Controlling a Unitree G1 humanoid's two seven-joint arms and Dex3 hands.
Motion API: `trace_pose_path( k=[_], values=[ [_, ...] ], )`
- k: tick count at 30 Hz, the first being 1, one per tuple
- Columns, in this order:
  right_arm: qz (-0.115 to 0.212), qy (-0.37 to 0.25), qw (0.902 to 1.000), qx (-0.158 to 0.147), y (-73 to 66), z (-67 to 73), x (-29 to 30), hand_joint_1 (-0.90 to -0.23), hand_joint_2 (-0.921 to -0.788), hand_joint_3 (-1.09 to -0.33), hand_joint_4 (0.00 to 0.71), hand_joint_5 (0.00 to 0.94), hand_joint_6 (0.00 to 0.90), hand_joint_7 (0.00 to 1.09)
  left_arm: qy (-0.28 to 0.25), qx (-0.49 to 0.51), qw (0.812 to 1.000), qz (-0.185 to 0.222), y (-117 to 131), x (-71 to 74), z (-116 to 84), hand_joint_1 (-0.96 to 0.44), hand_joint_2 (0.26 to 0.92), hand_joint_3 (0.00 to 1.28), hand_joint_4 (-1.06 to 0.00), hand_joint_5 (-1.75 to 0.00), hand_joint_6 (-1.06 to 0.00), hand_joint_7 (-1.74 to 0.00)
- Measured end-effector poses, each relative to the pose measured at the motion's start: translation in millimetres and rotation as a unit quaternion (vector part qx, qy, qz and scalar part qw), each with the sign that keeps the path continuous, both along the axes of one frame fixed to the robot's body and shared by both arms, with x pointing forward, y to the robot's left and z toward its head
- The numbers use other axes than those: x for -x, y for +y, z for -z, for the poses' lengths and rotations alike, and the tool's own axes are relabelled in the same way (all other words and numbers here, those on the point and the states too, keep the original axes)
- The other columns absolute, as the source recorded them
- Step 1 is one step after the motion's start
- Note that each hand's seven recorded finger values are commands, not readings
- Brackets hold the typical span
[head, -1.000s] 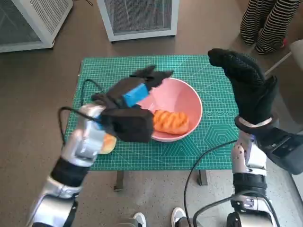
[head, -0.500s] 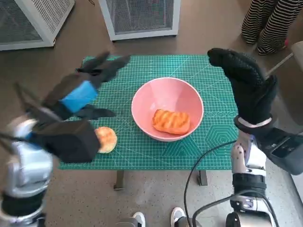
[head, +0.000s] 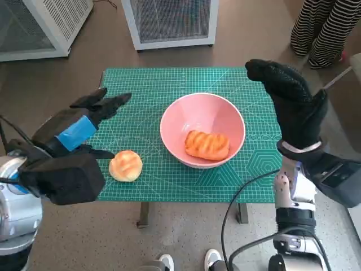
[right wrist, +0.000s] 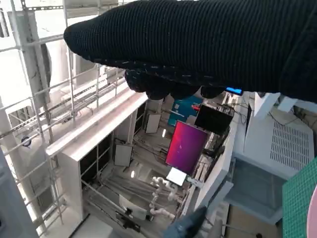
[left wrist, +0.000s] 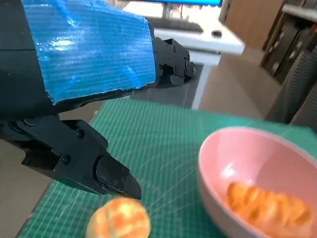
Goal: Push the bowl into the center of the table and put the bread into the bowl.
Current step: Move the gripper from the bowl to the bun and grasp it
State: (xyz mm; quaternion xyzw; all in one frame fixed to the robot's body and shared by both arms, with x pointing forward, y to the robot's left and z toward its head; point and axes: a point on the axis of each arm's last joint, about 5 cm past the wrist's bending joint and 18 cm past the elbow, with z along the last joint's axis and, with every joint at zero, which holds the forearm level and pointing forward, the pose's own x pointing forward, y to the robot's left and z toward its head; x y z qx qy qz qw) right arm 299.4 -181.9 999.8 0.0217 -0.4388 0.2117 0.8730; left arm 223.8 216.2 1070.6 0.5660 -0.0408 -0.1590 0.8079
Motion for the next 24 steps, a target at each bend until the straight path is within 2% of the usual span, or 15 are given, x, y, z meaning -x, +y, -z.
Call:
trace_pose_path(
  k=[13, 24],
  values=[
    [-0.009, 0.005, 0.9999, -0.008, 0.7, -0.9, -2.2, -0.612, -0.921, -0.641, 0.218, 0.002, 0.005, 0.57, 0.063, -0.042, 0.997, -0.016, -6.3, -10.8, 27.0, -0.16, 0.749, 0.00, -0.06, 0.00, -0.23, -0.02],
    [-0.011, 0.005, 0.9999, -0.011, -1.1, -1.2, -2.2, -0.612, -0.921, -0.641, 0.219, 0.001, 0.005, 0.57, 0.100, -0.056, 0.993, -0.034, -14.6, -17.9, 48.9, -0.09, 0.750, 0.00, -0.06, 0.00, -0.24, -0.01]
  ],
)
